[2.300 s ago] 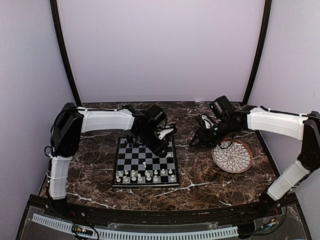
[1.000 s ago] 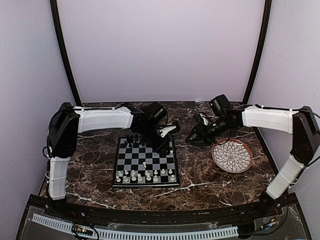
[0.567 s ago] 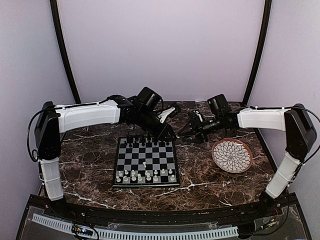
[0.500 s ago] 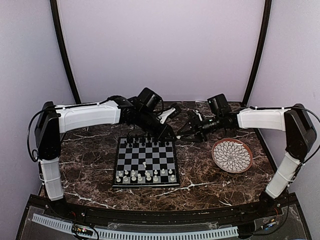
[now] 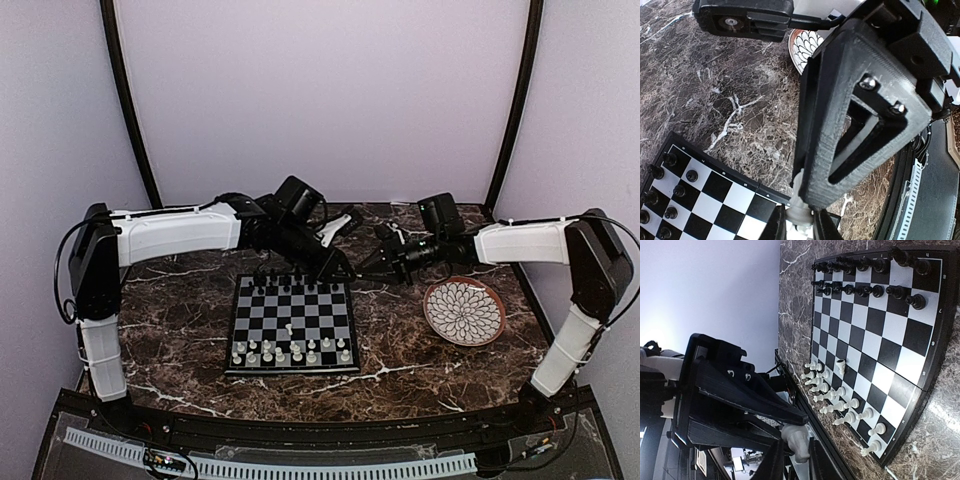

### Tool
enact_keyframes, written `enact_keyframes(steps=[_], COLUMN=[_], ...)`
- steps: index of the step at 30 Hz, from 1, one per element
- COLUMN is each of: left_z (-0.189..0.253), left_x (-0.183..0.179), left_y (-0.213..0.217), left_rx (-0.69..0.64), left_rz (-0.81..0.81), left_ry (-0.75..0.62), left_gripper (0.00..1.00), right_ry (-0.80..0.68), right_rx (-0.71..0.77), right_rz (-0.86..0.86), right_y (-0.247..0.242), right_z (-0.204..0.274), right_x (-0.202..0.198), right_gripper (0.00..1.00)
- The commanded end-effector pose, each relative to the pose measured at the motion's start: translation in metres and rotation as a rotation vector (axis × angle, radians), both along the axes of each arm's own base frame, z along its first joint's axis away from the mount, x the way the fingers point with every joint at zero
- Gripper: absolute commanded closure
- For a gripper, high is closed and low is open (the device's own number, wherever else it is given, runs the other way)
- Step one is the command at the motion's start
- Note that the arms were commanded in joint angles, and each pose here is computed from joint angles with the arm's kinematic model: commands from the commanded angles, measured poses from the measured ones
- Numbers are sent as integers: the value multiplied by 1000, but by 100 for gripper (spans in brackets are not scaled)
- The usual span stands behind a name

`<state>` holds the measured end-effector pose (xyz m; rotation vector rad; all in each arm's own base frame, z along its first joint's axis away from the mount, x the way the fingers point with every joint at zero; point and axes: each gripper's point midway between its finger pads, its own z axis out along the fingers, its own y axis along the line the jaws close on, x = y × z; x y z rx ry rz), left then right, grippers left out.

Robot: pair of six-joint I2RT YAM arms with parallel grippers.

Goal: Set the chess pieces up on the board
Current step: Pass from the left arm to the right

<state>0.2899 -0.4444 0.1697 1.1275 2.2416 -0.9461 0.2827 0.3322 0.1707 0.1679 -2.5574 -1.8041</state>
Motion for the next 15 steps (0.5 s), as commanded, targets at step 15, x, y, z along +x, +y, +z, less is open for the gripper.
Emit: enact_keyframes(steps=[15], left_z=[43], left_x=[0], left_y=[61], left_rx=[-16], left_rz=[193], left_ry=[-68], left_gripper=[61], right_ry=[-339], right_rx=[-294], right_rz=[10], right_y=[-12], right_z=[17], right_x=[8], right_gripper=[100])
